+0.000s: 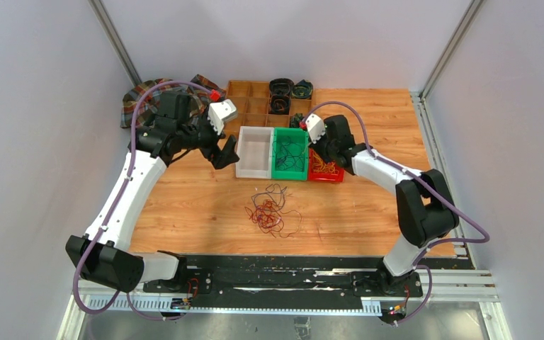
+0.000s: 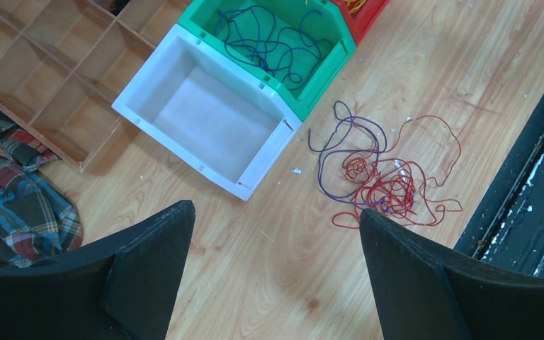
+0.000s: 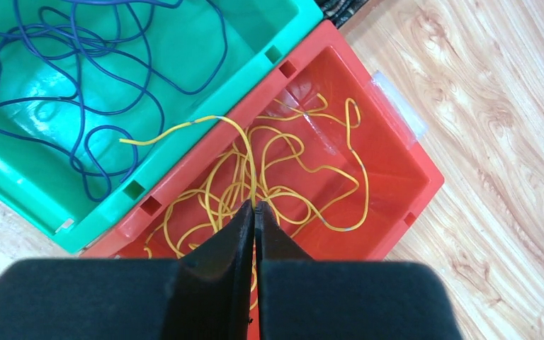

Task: Untangle the cables

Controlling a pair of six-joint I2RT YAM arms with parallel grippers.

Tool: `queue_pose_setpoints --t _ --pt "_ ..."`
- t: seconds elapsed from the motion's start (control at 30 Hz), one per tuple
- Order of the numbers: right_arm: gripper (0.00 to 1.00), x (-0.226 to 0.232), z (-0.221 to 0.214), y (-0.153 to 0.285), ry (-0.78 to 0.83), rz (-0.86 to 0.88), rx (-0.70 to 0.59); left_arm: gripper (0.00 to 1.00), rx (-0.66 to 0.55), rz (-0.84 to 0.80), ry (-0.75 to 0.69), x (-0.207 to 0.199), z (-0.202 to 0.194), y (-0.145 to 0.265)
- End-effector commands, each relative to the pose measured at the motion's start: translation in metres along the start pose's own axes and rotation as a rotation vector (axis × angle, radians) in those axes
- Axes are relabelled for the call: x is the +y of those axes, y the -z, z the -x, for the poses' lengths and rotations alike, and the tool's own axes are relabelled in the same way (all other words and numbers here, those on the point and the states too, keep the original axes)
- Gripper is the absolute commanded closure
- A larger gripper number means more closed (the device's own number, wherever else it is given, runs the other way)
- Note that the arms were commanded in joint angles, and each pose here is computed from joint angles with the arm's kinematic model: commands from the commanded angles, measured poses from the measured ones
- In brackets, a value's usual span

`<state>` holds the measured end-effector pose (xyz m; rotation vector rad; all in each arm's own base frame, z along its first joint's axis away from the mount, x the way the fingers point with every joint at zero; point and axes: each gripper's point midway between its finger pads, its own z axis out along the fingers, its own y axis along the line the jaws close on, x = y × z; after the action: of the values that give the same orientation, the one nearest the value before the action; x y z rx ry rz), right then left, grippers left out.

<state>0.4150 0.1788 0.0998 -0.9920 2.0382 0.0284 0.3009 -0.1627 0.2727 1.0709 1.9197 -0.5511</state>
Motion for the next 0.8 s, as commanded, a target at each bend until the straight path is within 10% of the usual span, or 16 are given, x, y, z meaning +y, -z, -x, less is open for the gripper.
queue_pose_setpoints --t 0.0,0.47,0.77 --pt "0.99 -0.015 -0.004 0.000 -0.027 -0.092 0.023 0.09 -0.029 0.010 -0.010 0.001 0.012 0.009" --pt "0.99 -0.034 -0.036 -0.024 -0.103 -0.193 0.184 0.09 -0.023 0.013 -0.017 0.001 0.010 0.010" --pt "0.77 -0.044 0.009 -0.001 -0.175 -0.204 0.048 0.08 -0.023 0.016 -0.029 0.001 0.010 0.011"
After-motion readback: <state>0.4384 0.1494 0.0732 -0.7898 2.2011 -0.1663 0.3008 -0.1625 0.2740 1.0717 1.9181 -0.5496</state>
